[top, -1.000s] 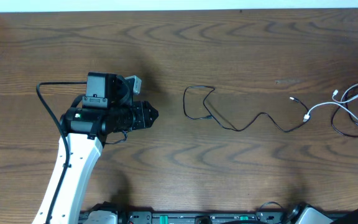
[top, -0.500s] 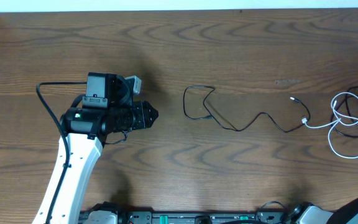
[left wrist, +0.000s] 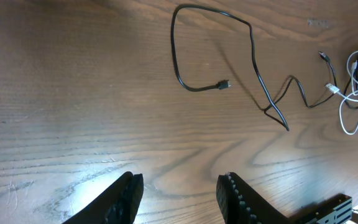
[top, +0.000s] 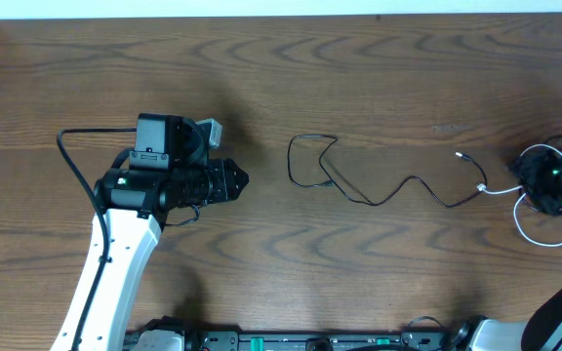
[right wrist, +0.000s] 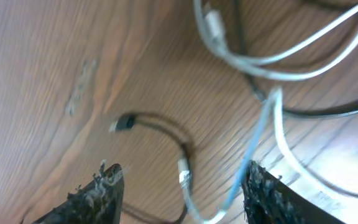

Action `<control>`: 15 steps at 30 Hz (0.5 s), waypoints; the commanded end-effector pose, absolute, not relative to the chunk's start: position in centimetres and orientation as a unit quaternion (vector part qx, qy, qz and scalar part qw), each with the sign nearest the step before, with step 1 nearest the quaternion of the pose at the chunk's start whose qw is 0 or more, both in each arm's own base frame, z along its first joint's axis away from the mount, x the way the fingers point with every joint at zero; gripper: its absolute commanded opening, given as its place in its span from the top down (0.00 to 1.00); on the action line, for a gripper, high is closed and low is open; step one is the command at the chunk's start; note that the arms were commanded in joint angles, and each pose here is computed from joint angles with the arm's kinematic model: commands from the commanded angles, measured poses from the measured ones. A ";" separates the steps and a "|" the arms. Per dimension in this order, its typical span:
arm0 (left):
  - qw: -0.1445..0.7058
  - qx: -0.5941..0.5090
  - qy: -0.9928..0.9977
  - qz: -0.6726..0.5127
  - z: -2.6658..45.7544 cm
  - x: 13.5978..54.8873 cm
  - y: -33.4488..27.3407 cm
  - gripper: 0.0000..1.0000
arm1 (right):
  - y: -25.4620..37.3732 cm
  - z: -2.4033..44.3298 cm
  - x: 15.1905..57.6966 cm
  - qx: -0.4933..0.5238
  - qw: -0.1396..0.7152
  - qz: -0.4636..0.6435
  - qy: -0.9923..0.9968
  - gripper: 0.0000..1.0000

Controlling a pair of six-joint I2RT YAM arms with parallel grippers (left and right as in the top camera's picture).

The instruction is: Untangle cables

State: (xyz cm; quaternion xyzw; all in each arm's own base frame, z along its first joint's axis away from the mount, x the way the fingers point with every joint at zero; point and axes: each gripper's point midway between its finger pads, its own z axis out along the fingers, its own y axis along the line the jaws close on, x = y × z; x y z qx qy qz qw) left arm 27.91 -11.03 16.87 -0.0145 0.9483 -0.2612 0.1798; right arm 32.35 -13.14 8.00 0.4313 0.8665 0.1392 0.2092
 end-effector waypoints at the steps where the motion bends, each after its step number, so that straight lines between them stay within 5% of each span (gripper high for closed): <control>1: 0.181 -0.013 0.950 -0.255 16.8 28.1 -10.8 0.56 | -11.6 8.2 33.0 0.406 0.207 0.152 0.877 0.43; 7: 0.179 -0.013 0.950 -0.255 16.8 28.0 -10.8 0.56 | -12.1 7.2 31.9 0.427 0.188 0.097 0.879 0.46; 10: 0.177 -0.014 0.950 -0.255 16.7 27.9 -10.8 0.56 | -12.3 6.4 31.1 0.440 0.176 0.081 0.877 0.67; 15: 0.176 -0.014 0.951 -0.255 16.7 27.9 -10.8 0.56 | -12.8 6.4 31.2 0.444 0.184 0.069 0.874 0.81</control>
